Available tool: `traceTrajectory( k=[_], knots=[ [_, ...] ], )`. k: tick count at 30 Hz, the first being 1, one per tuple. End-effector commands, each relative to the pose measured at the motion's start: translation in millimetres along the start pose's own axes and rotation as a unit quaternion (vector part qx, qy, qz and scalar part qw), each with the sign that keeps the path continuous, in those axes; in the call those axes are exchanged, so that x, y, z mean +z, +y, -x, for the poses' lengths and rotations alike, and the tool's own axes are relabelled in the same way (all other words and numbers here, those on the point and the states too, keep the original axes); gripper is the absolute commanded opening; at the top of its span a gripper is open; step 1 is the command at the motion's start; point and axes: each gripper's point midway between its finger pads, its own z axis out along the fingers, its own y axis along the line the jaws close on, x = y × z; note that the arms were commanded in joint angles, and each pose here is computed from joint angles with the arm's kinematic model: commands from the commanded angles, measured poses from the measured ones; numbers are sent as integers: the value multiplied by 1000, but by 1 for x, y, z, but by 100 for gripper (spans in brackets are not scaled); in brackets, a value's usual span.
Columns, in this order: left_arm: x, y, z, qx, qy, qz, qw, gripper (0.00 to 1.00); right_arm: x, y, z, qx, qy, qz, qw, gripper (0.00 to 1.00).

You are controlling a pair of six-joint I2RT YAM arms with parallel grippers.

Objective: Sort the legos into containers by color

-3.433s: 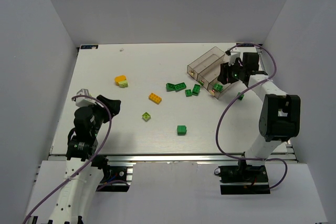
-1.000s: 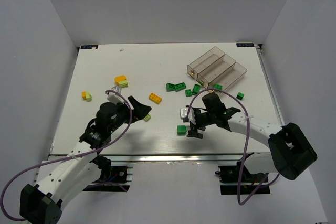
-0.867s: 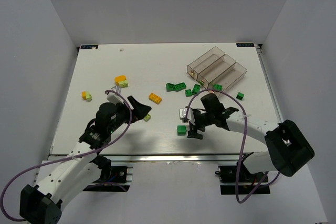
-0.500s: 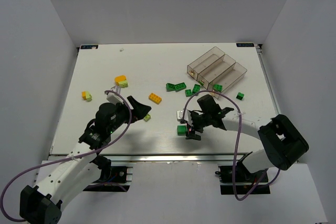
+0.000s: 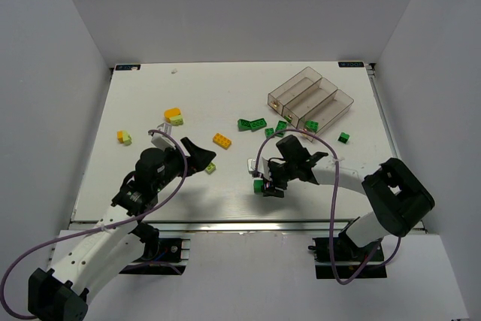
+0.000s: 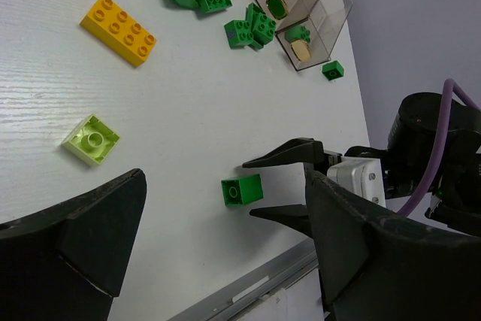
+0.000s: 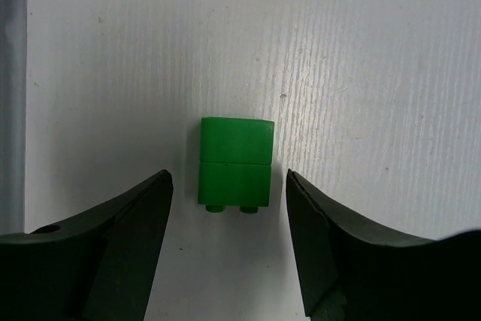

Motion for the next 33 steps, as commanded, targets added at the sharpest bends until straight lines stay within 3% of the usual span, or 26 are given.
traceTrajectory(
  k=[1,14,17,19,27,33],
  knots=[
    [-2,1,0,2,-5,2,1000,95,0,-13,13,-23,-11,-14,1000,67],
    [-1,-7,0,0,-3,-20,1000,95,3,-16,11,-28,-2,-14,1000,46],
    [0,-12,0,1,0,-31,1000,95,3,-15,12,-27,-5,-10,1000,36],
    [0,-16,2,1,-1,-39,999,95,1,-13,16,-25,-10,-5,1000,25],
    [-2,-41,1,-23,-1,-111,994,95,-27,-16,66,-16,-73,-13,997,2],
    [5,-56,-13,-45,31,-161,985,84,-58,-22,109,-11,-127,-37,991,0]
  ],
)
